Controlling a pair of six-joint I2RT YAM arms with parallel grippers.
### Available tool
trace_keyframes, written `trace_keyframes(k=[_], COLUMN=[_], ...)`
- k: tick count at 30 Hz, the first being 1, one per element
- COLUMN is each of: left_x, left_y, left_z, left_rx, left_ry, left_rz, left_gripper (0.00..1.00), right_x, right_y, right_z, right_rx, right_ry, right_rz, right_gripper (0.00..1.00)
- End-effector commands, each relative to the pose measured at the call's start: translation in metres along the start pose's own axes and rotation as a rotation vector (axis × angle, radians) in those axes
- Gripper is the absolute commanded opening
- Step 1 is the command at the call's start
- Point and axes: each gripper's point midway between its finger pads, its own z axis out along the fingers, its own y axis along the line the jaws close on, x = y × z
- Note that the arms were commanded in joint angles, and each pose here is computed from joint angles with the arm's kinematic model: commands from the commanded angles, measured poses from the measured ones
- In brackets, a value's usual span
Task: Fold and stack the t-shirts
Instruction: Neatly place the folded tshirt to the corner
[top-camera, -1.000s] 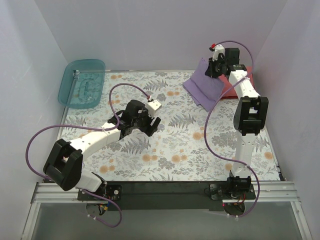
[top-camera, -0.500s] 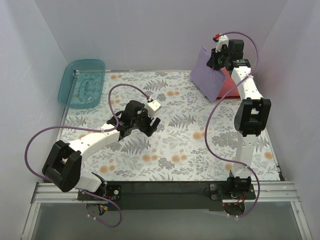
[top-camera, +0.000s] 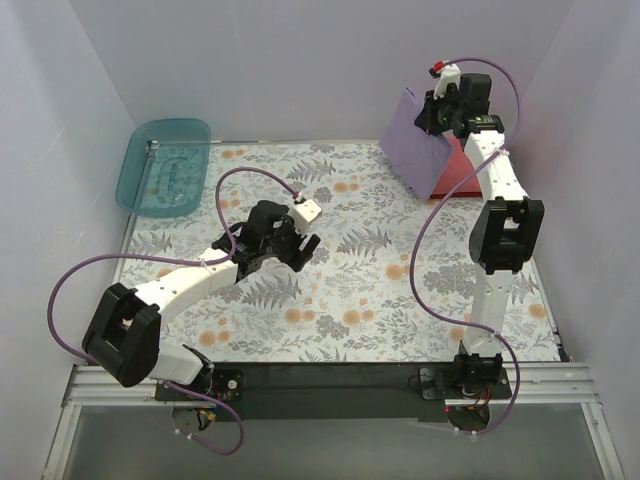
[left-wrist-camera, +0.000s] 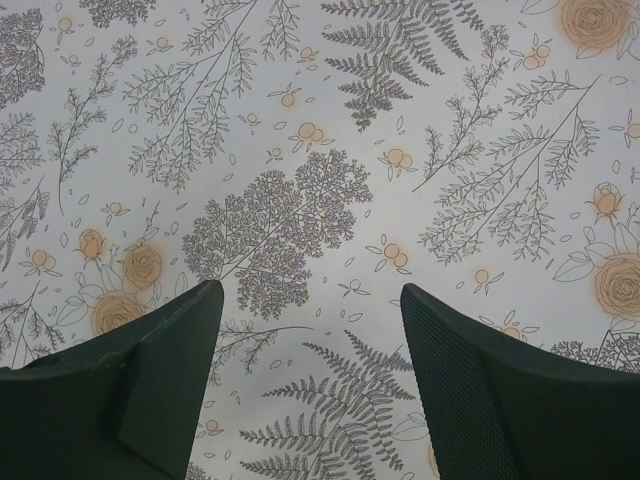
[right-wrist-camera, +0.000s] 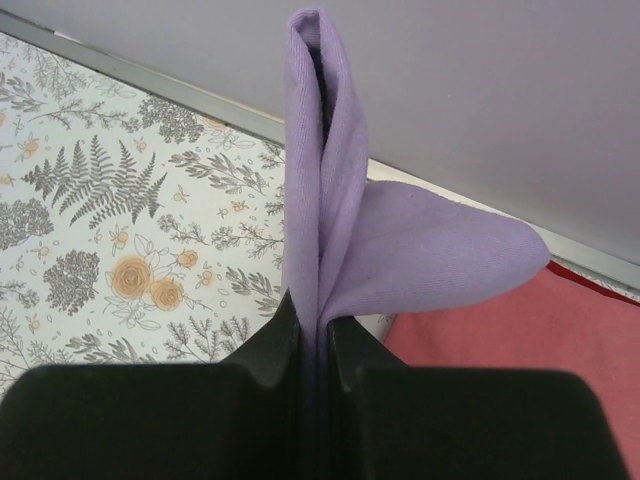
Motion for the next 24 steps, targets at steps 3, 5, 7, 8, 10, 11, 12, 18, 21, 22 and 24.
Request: trace_keyframes(k=[3, 5, 7, 8, 10, 11, 12, 18, 21, 22, 24], left_x=[-0.018, -0.020, -0.020, -0.019, -0.018, -0.018, -0.017, -0.017, -0.018, -0.018, -0.018], left_y=[0.007, 0.006, 0.006, 0.007, 0.006, 0.006, 0.005, 0.006, 0.006, 0.006, 0.005], left_z=[-0.008, -0.008, -0.009, -0.008, -0.008, -0.008, -0.007, -0.005, -0.004, -0.004, -0.003], left_rx=[-0.037, -0.033, -0.033, -0.032, -0.030, -0.028, -0.026, -0.023, -0.021, -0.021, -0.017], left_ry=[-0.066, -0.070, -0.070, -0.067, -0.061, -0.062, -0.057, -0.052, -0.050, -0.050, -0.046], left_rz=[0.031, 0.031, 0.032, 0.032, 0.032, 0.030, 0.030, 0.032, 0.033, 0.035, 0.039], left_gripper=[0.76, 0.82, 0.82, 0.83, 0.83, 0.84, 0.84, 0.85, 0.86, 0.86, 0.86], right_x=[-0.083, -0.080, -0.078, -0.076, -0.068, -0.065, -0.062, -0.041, -0.032, -0.030, -0.023], right_y=[-0.002, -0.009, -0.009, -0.010, -0.025, -0.029, -0.031, -0.051, -0.065, -0.068, -0.077], right_z=[-0.050, -0.051, -0.050, -0.049, -0.051, -0.051, -0.050, -0.042, -0.041, -0.041, -0.041], right_rx=[0.051, 0.060, 0.060, 0.059, 0.080, 0.083, 0.084, 0.112, 0.139, 0.143, 0.152], right_ry=[-0.191, -0.187, -0.182, -0.178, -0.165, -0.161, -0.156, -0.120, -0.109, -0.105, -0.096], right_rz=[-0.073, -0.062, -0.058, -0.056, -0.044, -0.040, -0.033, -0.008, 0.011, 0.015, 0.029], right_gripper=[0.01, 0.01, 0.01, 0.01, 0.01, 0.01, 0.01, 0.01, 0.01, 0.01, 0.01])
